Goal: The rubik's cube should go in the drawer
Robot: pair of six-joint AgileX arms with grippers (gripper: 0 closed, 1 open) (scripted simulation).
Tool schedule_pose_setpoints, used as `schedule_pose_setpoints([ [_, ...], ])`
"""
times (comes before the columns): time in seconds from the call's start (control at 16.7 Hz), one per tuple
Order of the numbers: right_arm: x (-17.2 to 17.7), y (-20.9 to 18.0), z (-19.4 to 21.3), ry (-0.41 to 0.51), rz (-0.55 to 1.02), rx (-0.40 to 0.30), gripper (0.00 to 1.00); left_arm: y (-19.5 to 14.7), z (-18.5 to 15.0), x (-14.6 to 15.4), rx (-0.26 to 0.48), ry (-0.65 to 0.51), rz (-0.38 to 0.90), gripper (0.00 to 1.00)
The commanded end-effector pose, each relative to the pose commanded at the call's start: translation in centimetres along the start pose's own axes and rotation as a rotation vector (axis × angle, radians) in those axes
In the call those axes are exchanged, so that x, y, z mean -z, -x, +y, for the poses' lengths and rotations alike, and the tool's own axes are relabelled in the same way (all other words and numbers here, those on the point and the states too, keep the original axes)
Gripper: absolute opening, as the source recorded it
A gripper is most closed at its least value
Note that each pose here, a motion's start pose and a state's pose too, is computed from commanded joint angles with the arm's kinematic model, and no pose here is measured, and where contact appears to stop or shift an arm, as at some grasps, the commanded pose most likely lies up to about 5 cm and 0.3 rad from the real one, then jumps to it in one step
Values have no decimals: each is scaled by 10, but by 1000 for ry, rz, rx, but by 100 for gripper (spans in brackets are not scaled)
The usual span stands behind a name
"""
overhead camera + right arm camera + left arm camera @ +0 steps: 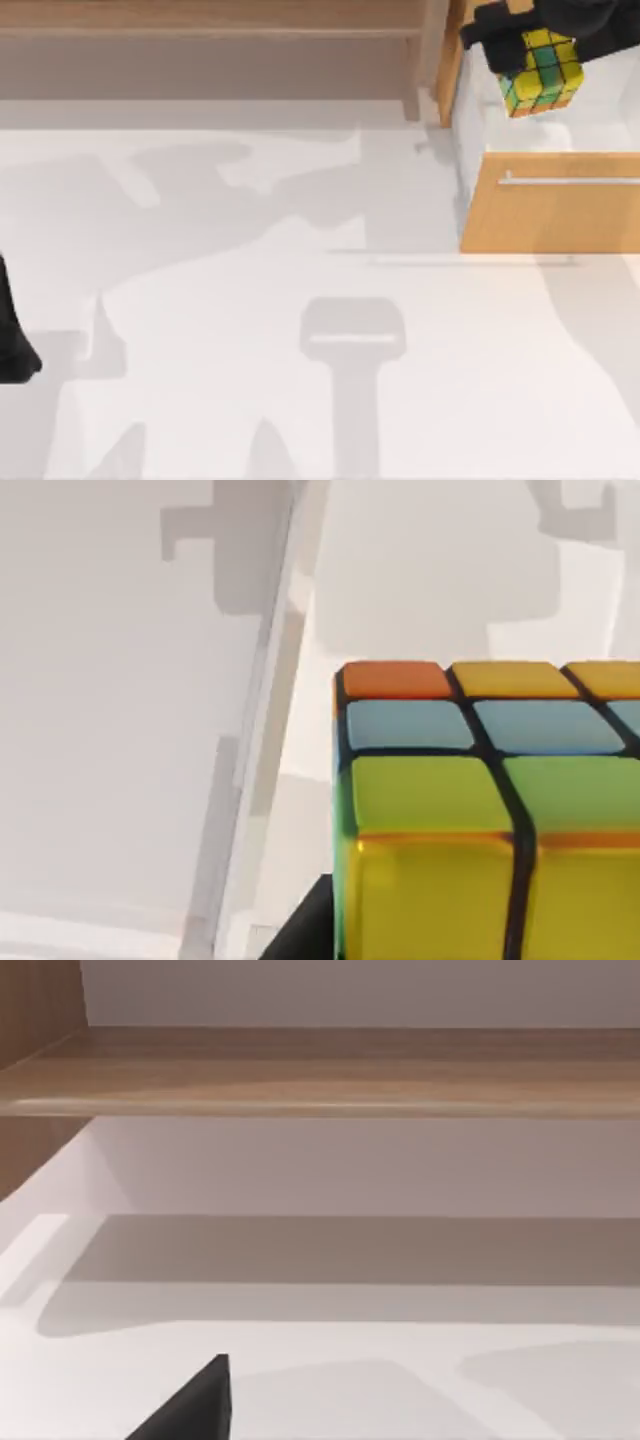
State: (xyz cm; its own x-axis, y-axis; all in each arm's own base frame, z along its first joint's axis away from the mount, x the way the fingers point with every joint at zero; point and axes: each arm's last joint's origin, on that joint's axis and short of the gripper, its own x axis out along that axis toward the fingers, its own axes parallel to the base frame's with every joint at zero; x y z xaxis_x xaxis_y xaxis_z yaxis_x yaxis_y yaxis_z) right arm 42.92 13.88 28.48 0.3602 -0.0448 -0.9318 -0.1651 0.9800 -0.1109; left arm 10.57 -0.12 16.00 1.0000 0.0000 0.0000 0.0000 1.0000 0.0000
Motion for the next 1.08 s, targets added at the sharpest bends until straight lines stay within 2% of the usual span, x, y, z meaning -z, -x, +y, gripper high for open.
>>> schedule_pose_setpoints([
  [0.3,-1,-64,-54,-139,229,-41,0,0,0,0,0,0,0,100],
  [0.54,4,-110,-65,-193,349,-79,0,0,0,0,0,0,0,100],
  [0.9,5,-115,-65,-197,362,-84,0,0,0,0,0,0,0,100],
  [1.08,5,-115,-65,-197,362,-84,23,0,0,0,0,0,0,100],
])
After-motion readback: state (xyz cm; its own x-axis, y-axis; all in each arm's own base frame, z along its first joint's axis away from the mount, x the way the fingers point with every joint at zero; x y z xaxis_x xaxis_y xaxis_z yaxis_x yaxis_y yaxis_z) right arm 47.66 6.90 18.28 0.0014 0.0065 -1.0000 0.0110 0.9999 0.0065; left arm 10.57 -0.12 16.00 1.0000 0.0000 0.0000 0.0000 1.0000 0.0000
